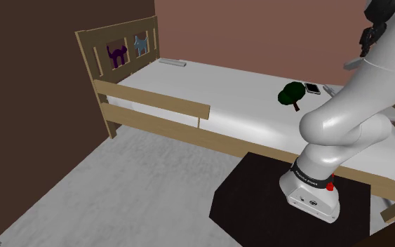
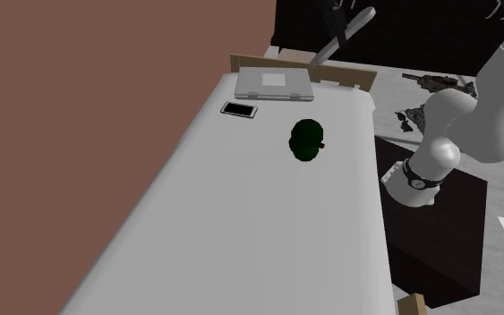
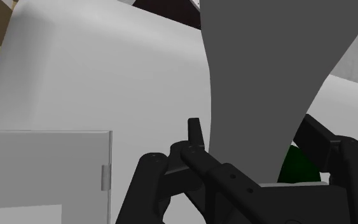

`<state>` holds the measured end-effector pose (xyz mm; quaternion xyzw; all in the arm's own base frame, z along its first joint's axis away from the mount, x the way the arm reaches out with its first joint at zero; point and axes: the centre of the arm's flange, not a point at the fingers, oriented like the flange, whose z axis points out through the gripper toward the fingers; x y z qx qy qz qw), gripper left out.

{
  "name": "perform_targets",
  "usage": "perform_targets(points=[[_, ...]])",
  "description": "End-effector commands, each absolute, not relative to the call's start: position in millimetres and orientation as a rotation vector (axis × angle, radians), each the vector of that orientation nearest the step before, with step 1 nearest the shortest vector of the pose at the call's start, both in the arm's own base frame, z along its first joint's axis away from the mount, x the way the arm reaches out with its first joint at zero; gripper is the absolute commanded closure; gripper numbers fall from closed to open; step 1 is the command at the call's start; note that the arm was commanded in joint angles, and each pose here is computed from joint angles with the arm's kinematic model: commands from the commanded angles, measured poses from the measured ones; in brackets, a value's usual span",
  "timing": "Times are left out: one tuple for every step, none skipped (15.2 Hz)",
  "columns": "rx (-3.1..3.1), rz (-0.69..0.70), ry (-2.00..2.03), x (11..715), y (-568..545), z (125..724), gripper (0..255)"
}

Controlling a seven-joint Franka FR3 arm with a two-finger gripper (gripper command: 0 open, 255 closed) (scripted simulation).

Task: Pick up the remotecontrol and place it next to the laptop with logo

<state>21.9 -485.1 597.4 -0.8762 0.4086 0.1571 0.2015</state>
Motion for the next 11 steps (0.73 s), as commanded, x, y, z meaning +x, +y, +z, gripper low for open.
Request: perform_targets(points=[[-2.448,0.44,1.14,-2.2,-482.4,595.9,255],[-2.448,0.44,1.14,-16.0,-480.5,596.0,255],[-2.448,0.44,1.14,-16.0,-480.5,590.7,255],[-2.448,0.44,1.14,-16.0,-480.5,585.4,255],[-2.448,0.44,1.14,-16.0,-480.5,580.2,255],[-2.448,0.44,1.14,-16.0,-480.5,574.9,255],[-2.448,0.44,1.14,-16.0,-480.5,569.6,255],[-2.448,0.44,1.14,-16.0,-480.5,564.3,255],[-2.448,0.44,1.14,-16.0,-480.5,559.0,255],[-2.448,0.44,1.14,-16.0,-480.5,553.8,255],[-2.448,0.44,1.14,-16.0,-480.5,548.5,255]])
